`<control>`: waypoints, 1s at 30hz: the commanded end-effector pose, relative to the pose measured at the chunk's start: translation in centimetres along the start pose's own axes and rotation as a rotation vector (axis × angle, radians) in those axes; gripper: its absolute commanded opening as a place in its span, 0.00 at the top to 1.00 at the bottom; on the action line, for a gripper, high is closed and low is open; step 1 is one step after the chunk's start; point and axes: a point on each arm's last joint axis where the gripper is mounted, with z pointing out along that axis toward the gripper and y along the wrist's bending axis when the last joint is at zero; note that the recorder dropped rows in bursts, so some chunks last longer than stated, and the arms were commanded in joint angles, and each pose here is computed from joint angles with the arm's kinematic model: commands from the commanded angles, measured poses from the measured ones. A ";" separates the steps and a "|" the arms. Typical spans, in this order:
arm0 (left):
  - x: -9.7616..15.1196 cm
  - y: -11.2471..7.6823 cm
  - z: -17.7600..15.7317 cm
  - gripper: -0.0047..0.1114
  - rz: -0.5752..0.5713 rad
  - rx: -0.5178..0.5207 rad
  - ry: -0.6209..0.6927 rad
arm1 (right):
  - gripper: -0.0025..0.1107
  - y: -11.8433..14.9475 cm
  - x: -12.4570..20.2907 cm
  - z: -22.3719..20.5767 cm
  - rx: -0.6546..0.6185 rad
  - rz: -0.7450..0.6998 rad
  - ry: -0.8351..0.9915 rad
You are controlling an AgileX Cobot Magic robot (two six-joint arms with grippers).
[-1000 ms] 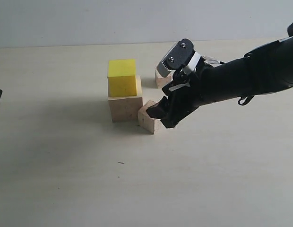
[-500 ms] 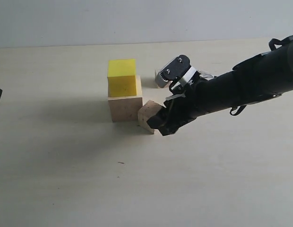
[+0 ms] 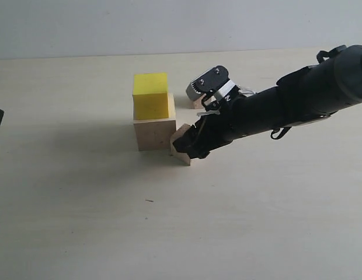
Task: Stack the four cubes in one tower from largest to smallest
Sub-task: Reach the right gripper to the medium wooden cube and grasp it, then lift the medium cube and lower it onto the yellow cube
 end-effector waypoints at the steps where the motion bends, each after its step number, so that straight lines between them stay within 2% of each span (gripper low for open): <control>1: 0.1 0.0 0.1 0.95 -0.005 0.003 -0.013 | 0.37 0.0 0.2 0.5 -0.015 0.011 0.002; 5: 0.1 0.0 0.2 0.95 -0.004 0.003 -0.017 | 0.45 0.0 0.2 0.5 -0.015 0.011 0.002; 10: 0.1 0.0 0.2 0.95 0.004 -0.005 -0.018 | 0.71 0.0 0.2 0.5 -0.015 0.013 0.002; 13: 0.1 0.1 0.2 0.95 0.009 -0.010 -0.019 | 0.90 -0.1 0.2 0.4 -0.007 0.069 0.009; 15: 0.1 0.1 0.2 0.95 0.011 -0.012 -0.019 | 0.98 -0.1 0.1 0.1 0.008 0.088 0.028; 24: 0.1 0.1 0.2 0.95 0.009 -0.013 -0.019 | 0.98 1.0 -2.0 -4.9 0.082 0.130 0.143; 30: 0.1 0.1 0.2 0.95 0.006 -0.011 -0.019 | 0.98 2.6 -5.0 -9.7 0.111 0.210 0.056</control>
